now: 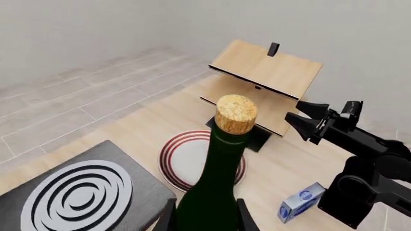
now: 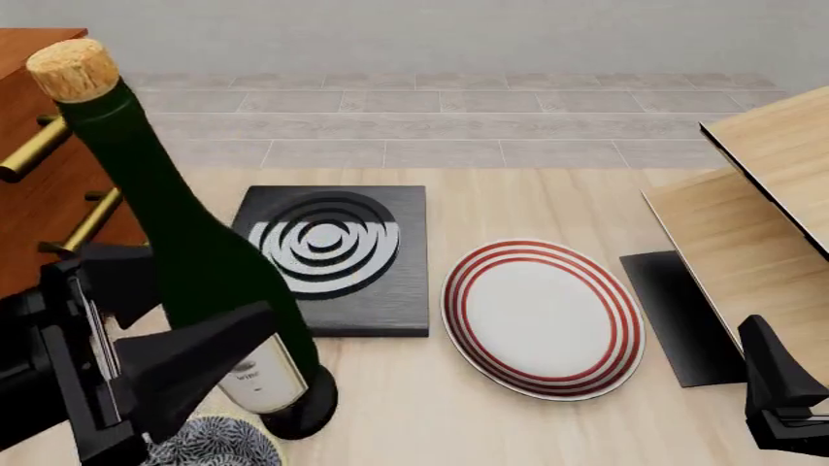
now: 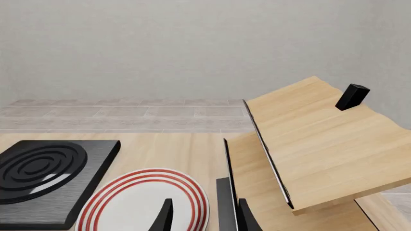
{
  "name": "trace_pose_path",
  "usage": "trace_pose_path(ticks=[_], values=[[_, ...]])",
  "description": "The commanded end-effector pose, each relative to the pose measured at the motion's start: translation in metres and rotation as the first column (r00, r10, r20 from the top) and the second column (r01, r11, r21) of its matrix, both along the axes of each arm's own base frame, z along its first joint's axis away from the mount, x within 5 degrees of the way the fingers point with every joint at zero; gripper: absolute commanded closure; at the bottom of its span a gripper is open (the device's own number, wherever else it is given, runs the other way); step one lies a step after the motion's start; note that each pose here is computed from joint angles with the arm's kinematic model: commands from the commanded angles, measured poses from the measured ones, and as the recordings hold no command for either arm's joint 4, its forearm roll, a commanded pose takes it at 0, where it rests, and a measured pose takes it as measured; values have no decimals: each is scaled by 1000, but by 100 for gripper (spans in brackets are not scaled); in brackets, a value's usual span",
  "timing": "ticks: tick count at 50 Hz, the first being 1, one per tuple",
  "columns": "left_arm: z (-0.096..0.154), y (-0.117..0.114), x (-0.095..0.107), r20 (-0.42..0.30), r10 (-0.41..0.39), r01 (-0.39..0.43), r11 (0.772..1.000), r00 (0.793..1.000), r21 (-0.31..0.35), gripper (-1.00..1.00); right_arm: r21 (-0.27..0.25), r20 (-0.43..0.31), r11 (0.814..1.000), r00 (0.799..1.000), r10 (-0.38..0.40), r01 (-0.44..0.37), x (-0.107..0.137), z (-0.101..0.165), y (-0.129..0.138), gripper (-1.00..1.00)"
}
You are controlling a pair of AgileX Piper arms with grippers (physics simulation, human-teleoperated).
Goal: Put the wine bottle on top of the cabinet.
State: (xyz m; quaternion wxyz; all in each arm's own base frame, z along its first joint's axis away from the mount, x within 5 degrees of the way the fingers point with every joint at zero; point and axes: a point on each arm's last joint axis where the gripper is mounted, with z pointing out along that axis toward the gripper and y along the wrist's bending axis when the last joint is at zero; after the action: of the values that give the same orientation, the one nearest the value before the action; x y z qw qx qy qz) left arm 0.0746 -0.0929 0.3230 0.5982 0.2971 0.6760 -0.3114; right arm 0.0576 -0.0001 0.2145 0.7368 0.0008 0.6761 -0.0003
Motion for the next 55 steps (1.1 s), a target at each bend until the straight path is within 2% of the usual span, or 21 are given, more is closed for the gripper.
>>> trace_pose_path(ticks=[1, 21, 28, 44, 46, 49, 51, 54, 55], values=[[15, 15, -4, 57, 54, -56, 998, 997, 23, 100, 0, 0, 1000, 1000, 0, 0, 0, 0, 0, -100], [33, 43, -15, 116, 182, -187, 982, 977, 36, 100, 0, 0, 1000, 1000, 0, 0, 0, 0, 0, -100], [46, 52, -20, 146, 233, -240, 970, 961, 30, 100, 0, 0, 1000, 1000, 0, 0, 0, 0, 0, -100], [70, 58, -20, 203, 298, -315, 947, 933, 60, 100, 0, 0, 1000, 1000, 0, 0, 0, 0, 0, -100], [81, 59, -19, 223, 317, -338, 939, 922, 60, 100, 0, 0, 1000, 1000, 0, 0, 0, 0, 0, -100], [85, 59, -18, 242, 324, -348, 935, 915, 66, 100, 0, 0, 1000, 1000, 0, 0, 0, 0, 0, -100], [92, 61, -16, 263, 363, -393, 917, 894, 68, 100, 0, 0, 1000, 1000, 0, 0, 0, 0, 0, -100], [97, 61, -13, 253, 375, -401, 914, 892, 60, 100, 0, 0, 1000, 1000, 0, 0, 0, 0, 0, -100], [98, 62, -13, 269, 382, -413, 908, 884, 67, 100, 0, 0, 1000, 1000, 0, 0, 0, 0, 0, -100]])
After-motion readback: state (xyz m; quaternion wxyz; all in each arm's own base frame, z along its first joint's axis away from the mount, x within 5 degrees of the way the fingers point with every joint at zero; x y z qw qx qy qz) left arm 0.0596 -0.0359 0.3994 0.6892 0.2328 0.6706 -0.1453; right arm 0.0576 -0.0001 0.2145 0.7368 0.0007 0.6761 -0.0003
